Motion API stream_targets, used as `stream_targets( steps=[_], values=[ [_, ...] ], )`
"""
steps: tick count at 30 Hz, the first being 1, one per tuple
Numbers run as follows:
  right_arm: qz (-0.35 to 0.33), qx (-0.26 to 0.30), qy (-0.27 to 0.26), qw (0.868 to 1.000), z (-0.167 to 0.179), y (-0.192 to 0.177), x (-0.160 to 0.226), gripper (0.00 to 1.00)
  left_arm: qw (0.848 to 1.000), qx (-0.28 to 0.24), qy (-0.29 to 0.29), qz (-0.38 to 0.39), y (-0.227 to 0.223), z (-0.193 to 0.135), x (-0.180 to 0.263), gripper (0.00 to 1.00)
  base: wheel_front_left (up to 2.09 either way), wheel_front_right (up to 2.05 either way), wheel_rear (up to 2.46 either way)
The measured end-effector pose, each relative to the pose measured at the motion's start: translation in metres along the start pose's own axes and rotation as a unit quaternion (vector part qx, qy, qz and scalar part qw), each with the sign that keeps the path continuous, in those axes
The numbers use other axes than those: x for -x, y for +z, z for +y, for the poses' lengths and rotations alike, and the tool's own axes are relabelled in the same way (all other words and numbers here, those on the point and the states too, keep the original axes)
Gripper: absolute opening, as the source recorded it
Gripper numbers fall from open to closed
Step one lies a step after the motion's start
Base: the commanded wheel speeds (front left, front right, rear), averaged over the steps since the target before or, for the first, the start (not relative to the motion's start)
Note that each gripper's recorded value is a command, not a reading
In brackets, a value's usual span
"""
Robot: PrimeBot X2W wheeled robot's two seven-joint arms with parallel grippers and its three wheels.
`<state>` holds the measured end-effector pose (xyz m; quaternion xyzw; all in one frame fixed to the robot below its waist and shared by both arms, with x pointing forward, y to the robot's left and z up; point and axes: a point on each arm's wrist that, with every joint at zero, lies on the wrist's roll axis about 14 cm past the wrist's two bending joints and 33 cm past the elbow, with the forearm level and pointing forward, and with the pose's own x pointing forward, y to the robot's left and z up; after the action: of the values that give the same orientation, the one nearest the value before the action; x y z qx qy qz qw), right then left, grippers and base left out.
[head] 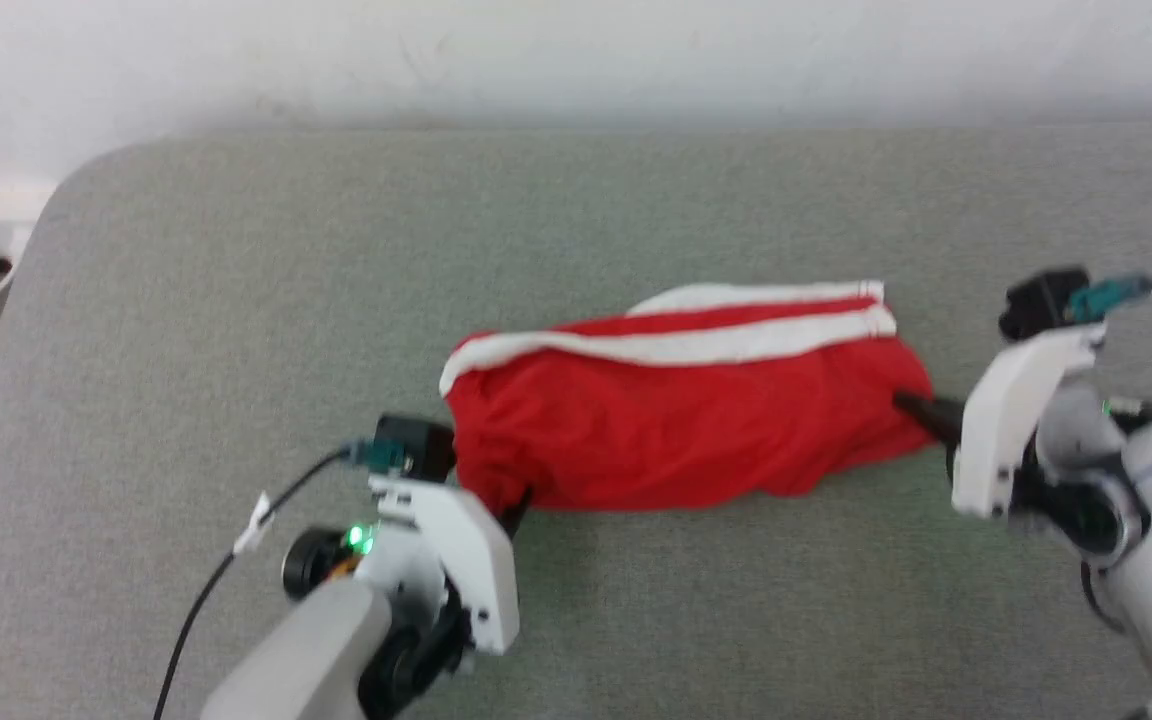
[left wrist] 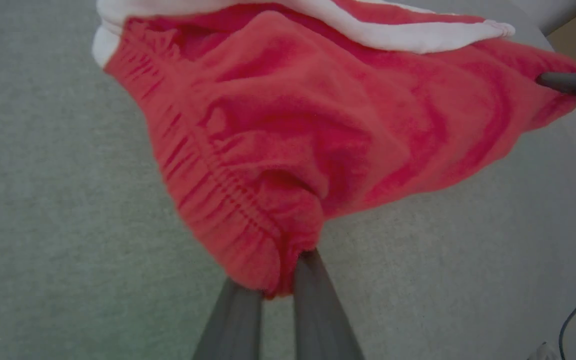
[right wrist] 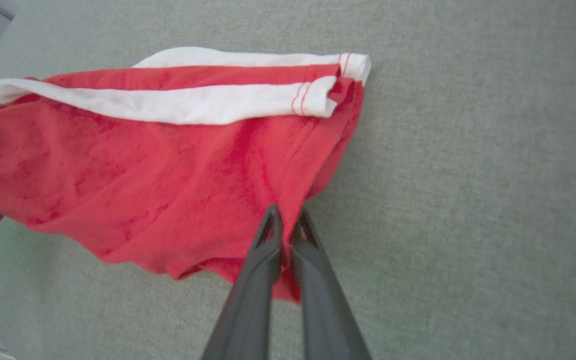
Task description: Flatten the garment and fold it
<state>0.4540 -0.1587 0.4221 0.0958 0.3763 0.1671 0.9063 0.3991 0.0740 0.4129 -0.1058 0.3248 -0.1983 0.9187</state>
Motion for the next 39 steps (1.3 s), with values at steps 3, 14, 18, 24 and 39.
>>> stream_targets(
  steps=[3, 14, 18, 24, 39],
  values=[
    [-0.006, -0.001, 0.004, 1.000, 0.001, -0.024, 0.019, 0.00, 1.000, 0.016, 0.005, -0.001, -0.016, -0.003, 0.013, 0.00, 0.00, 0.00, 0.00],
    [-0.024, -0.089, -0.028, 0.995, -0.010, -0.105, 0.066, 0.45, 1.000, 0.020, -0.011, 0.015, -0.034, -0.021, 0.024, 0.24, 0.00, 0.00, 0.00],
    [-0.072, -0.080, -0.050, 0.993, -0.015, -0.097, 0.075, 1.00, 0.998, 0.047, -0.006, 0.042, -0.052, -0.022, 0.028, 1.00, 0.00, 0.00, 0.00],
    [-0.177, -0.054, -0.080, 0.979, -0.017, -0.068, 0.093, 1.00, 0.996, 0.070, 0.028, -0.049, -0.029, -0.011, 0.041, 1.00, 0.00, 0.00, 0.00],
    [-0.074, -0.057, -0.094, 0.991, -0.032, -0.066, 0.074, 1.00, 0.931, 0.015, 0.137, -0.337, 0.062, 0.035, 0.105, 1.00, 0.00, 0.00, 0.00]
  ],
)
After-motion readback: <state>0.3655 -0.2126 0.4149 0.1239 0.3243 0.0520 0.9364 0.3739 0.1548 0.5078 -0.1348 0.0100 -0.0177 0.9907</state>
